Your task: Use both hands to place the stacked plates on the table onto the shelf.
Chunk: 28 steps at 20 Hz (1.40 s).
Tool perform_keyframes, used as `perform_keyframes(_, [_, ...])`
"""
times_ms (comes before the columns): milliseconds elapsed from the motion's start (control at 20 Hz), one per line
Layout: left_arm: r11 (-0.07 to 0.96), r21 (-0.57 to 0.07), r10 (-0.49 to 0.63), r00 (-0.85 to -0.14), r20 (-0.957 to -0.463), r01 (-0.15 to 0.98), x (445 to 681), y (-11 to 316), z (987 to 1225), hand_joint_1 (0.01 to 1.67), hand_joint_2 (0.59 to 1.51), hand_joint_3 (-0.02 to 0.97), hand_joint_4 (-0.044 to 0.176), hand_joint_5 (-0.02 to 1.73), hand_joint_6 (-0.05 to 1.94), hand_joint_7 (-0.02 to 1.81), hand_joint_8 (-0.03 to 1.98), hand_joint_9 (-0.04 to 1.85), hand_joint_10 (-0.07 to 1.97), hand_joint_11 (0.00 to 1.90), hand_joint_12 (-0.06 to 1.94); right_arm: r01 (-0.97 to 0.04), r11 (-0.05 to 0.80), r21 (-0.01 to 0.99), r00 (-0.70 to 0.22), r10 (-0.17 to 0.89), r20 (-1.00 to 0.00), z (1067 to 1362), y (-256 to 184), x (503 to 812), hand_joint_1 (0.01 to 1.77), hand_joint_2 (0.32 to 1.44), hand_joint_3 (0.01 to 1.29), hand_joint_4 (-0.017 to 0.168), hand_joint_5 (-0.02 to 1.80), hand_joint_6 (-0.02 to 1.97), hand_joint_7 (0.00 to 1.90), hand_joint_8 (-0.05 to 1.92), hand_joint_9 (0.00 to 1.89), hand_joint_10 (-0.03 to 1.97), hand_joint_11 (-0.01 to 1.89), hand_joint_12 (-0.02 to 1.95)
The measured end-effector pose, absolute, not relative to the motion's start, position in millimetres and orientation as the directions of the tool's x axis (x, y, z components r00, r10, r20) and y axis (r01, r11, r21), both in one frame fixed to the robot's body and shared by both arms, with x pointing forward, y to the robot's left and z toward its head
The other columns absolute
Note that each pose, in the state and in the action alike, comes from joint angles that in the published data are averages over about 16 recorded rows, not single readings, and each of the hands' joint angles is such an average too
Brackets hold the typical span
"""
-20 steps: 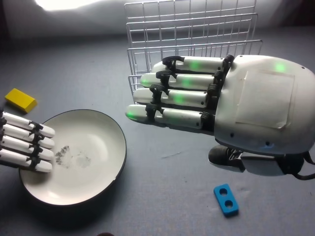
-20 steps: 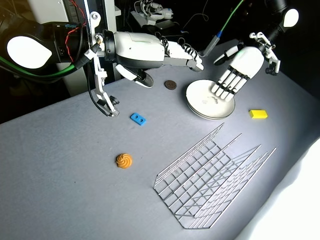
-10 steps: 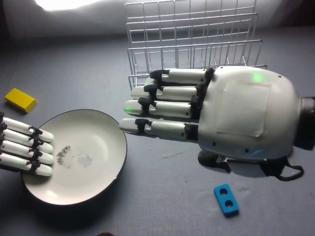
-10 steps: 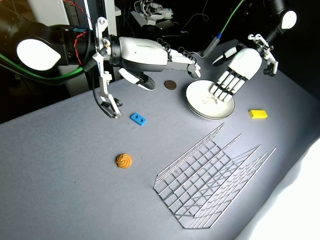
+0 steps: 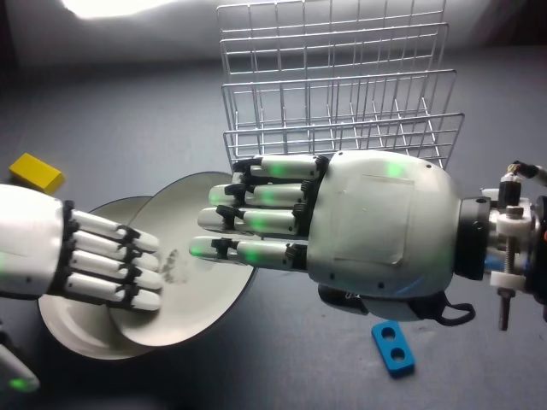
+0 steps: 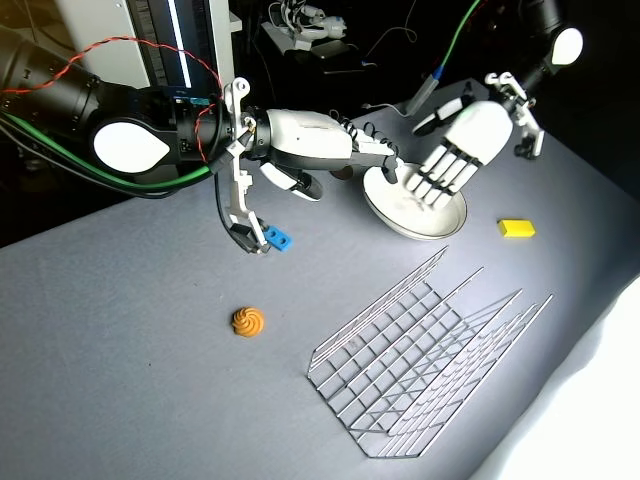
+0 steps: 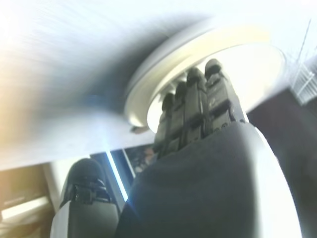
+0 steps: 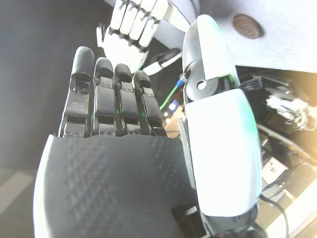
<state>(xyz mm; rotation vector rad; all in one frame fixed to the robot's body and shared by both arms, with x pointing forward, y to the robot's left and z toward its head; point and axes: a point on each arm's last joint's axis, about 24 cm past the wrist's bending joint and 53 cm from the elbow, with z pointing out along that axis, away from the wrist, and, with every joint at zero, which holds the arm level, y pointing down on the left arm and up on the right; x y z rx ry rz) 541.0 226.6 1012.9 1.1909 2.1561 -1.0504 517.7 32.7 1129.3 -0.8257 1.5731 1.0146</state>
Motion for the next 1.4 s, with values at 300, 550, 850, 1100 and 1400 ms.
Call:
perform_keyframes(300, [0.306, -0.406, 0.498, -0.508, -0.702, 0.861, 537.3, 204.8, 1013.6, 0.02, 1.145, 0.018, -0.004, 0.08, -0.02, 0.05, -0.01, 0.07, 0.00, 0.04, 0.02, -0.899, 0.405, 0.168, -0.196, -0.028, -0.980, 1118.3, 45.1, 528.6, 1.10, 1.10, 0.01, 0.005, 0.15, 0.03, 0.18, 0.02, 0.23, 0.01, 0.02, 0.85])
perform_keyframes(550, [0.306, -0.407, 0.495, -0.509, -0.704, 0.861, 537.7, 198.9, 1014.4, 0.02, 1.150, 0.017, -0.005, 0.07, -0.02, 0.04, -0.01, 0.07, 0.00, 0.04, 0.03, -0.900, 0.409, 0.148, -0.182, -0.045, -0.982, 1106.5, 56.4, 540.2, 1.10, 1.10, 0.01, 0.005, 0.20, 0.03, 0.25, 0.02, 0.30, 0.02, 0.02, 0.98])
perform_keyframes(850, [0.307, -0.409, 0.492, -0.511, -0.705, 0.859, 538.1, 196.0, 1015.1, 0.02, 1.149, 0.017, -0.005, 0.06, -0.01, 0.04, -0.01, 0.07, 0.00, 0.04, 0.03, -0.902, 0.413, 0.128, -0.168, -0.063, -0.984, 1091.7, 69.8, 552.6, 1.12, 1.09, 0.01, 0.005, 0.37, 0.03, 0.45, 0.02, 0.50, 0.05, 0.12, 1.17])
perform_keyframes(1100, [0.307, -0.410, 0.489, -0.512, -0.706, 0.859, 538.6, 193.9, 1016.0, 0.02, 1.147, 0.017, -0.006, 0.07, -0.01, 0.04, -0.01, 0.08, 0.00, 0.04, 0.03, -0.903, 0.411, 0.126, -0.160, -0.050, -0.986, 1089.2, 80.9, 559.5, 1.13, 1.07, 0.01, 0.003, 0.59, 0.17, 0.70, 0.07, 0.75, 0.09, 0.33, 1.28])
perform_keyframes(1400, [0.308, -0.403, 0.485, -0.506, -0.713, 0.862, 543.0, 192.7, 1019.7, 0.02, 1.145, 0.017, -0.004, 0.08, 0.00, 0.06, -0.01, 0.07, 0.00, 0.03, 0.03, -0.903, 0.410, 0.129, -0.154, -0.029, -0.988, 1092.4, 88.9, 564.0, 1.13, 1.02, 0.01, 0.004, 0.81, 0.47, 0.95, 0.27, 1.05, 0.12, 0.64, 1.30])
